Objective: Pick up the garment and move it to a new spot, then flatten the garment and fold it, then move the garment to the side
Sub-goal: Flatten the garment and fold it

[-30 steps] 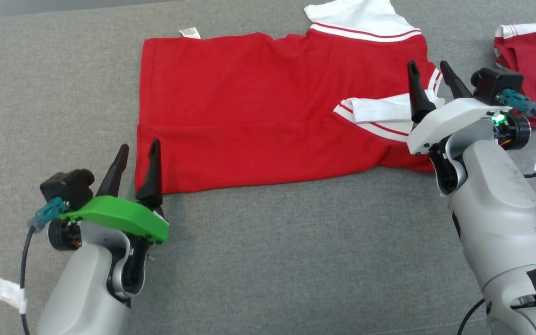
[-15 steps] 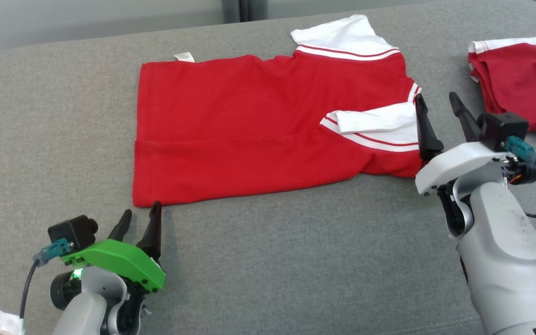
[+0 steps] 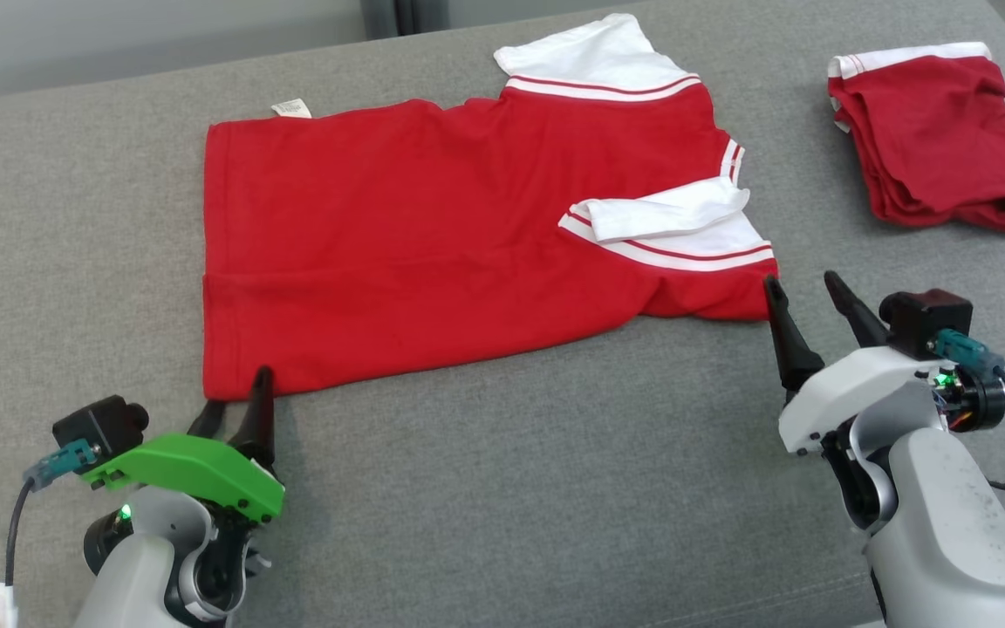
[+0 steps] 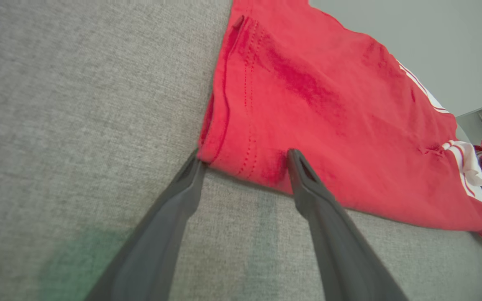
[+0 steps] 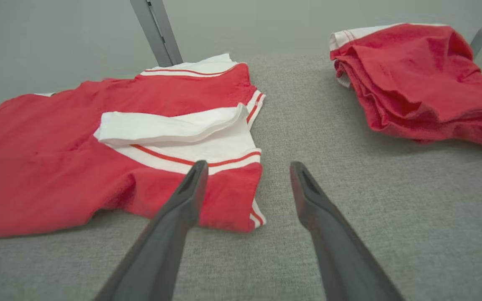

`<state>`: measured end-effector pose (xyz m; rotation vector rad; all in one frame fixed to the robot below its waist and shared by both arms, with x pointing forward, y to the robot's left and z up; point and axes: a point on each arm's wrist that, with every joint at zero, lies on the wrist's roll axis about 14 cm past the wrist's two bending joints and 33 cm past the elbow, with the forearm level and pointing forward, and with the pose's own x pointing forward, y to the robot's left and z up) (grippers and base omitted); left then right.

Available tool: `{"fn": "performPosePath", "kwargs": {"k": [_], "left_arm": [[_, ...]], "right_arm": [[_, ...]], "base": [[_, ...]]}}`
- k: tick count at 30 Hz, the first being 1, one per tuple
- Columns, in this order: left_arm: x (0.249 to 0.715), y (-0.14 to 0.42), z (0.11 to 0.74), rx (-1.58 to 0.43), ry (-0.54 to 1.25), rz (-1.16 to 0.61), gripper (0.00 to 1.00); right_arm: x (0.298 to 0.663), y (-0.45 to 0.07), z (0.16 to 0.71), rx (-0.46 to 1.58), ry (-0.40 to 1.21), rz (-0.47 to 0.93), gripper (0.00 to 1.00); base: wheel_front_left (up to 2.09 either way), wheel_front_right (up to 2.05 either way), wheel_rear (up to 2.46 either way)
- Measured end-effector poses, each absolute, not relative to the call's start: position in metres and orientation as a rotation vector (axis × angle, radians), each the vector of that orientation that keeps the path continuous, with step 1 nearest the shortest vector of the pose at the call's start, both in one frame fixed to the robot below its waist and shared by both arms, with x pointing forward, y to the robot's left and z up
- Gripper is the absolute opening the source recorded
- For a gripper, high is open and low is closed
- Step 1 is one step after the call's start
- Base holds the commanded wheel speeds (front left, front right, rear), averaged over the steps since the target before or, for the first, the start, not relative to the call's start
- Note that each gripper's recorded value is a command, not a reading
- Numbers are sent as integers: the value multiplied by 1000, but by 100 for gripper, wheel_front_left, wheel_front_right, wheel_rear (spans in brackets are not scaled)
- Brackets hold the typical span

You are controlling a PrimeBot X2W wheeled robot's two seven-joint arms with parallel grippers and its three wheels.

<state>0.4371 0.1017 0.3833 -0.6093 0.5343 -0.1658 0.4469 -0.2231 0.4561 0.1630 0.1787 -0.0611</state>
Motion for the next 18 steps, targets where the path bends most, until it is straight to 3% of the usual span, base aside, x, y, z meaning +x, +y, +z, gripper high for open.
{"fn": "performPosePath", "kwargs": {"k": [2, 3, 5, 6, 9, 18], "left_arm": [[442, 101, 383, -626, 525, -158, 75], [444, 101, 383, -629, 519, -154, 57], [449, 103, 384, -638, 505, -143, 39], [451, 103, 384, -644, 499, -140, 35], [456, 102, 384, -658, 478, -136, 0], [463, 109, 387, -677, 415, -118, 0]], "right_arm": [[441, -224, 443, 172, 233, -68, 100], [440, -224, 440, 182, 244, -70, 100], [440, -223, 434, 198, 263, -72, 100], [440, -222, 431, 208, 274, -73, 100], [443, -220, 422, 221, 306, -72, 100], [454, -206, 395, 288, 421, -54, 100]], "base": [[0, 0, 0], [0, 0, 0], [0, 0, 0], [0, 0, 0], [0, 0, 0], [0, 0, 0]]}}
